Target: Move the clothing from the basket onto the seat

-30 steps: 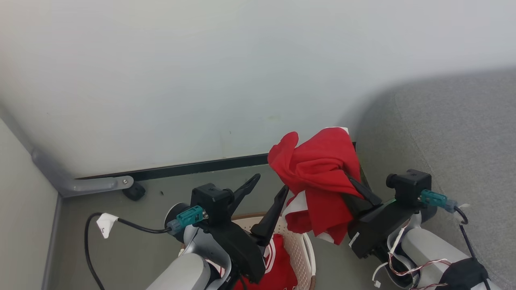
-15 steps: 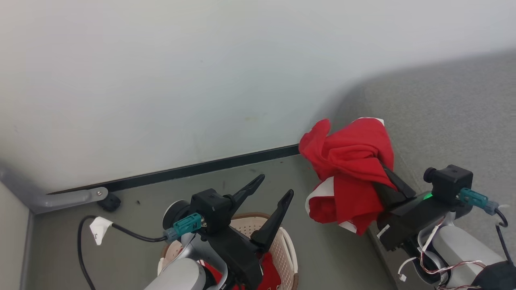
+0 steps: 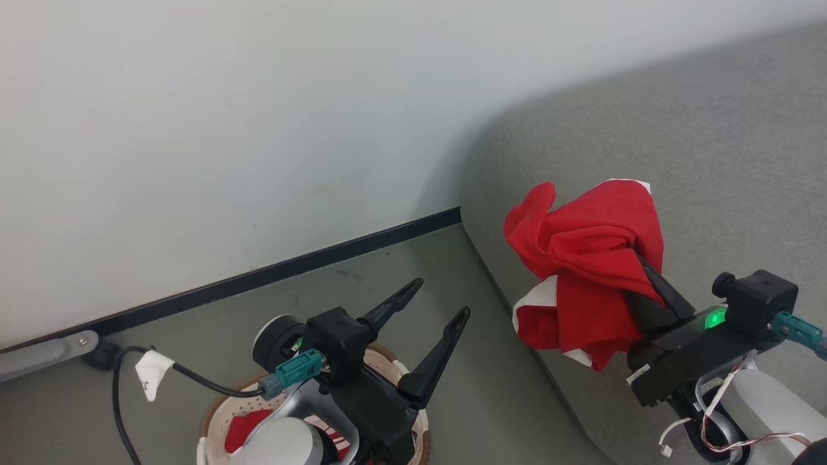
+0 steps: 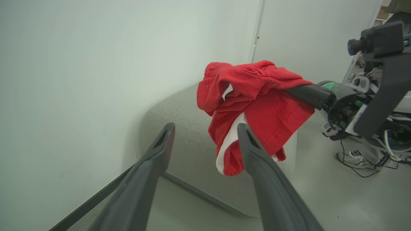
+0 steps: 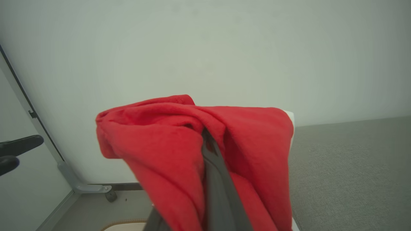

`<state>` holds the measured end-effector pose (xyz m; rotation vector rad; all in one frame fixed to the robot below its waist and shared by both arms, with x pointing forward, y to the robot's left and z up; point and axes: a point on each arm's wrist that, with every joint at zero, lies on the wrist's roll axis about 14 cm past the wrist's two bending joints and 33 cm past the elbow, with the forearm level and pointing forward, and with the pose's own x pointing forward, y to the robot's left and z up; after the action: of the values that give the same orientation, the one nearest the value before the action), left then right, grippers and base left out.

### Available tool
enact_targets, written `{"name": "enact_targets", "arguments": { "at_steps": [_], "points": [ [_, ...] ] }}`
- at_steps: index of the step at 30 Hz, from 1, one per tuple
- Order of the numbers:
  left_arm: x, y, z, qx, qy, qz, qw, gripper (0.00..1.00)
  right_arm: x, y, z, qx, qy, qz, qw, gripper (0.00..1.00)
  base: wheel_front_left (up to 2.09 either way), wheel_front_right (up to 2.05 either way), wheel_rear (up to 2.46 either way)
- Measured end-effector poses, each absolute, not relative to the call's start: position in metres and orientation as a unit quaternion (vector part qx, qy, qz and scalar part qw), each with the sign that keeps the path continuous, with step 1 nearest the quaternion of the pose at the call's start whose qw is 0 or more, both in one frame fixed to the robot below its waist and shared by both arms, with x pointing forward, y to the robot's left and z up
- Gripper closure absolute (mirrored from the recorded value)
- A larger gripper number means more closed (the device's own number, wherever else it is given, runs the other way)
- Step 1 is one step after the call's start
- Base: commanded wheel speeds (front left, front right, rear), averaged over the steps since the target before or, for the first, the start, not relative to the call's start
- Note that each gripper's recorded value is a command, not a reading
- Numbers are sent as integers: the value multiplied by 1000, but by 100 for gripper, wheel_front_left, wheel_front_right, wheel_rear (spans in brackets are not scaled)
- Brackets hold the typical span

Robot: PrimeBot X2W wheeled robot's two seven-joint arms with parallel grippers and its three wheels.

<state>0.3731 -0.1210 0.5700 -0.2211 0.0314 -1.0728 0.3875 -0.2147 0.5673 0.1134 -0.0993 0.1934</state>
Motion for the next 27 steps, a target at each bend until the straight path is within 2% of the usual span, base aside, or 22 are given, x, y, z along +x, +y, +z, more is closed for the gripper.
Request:
{"name": "enact_targets", "arguments": {
  "at_steps": [18,27],
  "points": [
    [358,-178,559,-108,36,-588,801,0,352,-286,571,40,-57,-18,997,100,0,0,0],
    [359,-181,548,-112,52,-593,796,0,352,-301,575,32,-62,-37,997,100,0,0,0]
  ]
}}
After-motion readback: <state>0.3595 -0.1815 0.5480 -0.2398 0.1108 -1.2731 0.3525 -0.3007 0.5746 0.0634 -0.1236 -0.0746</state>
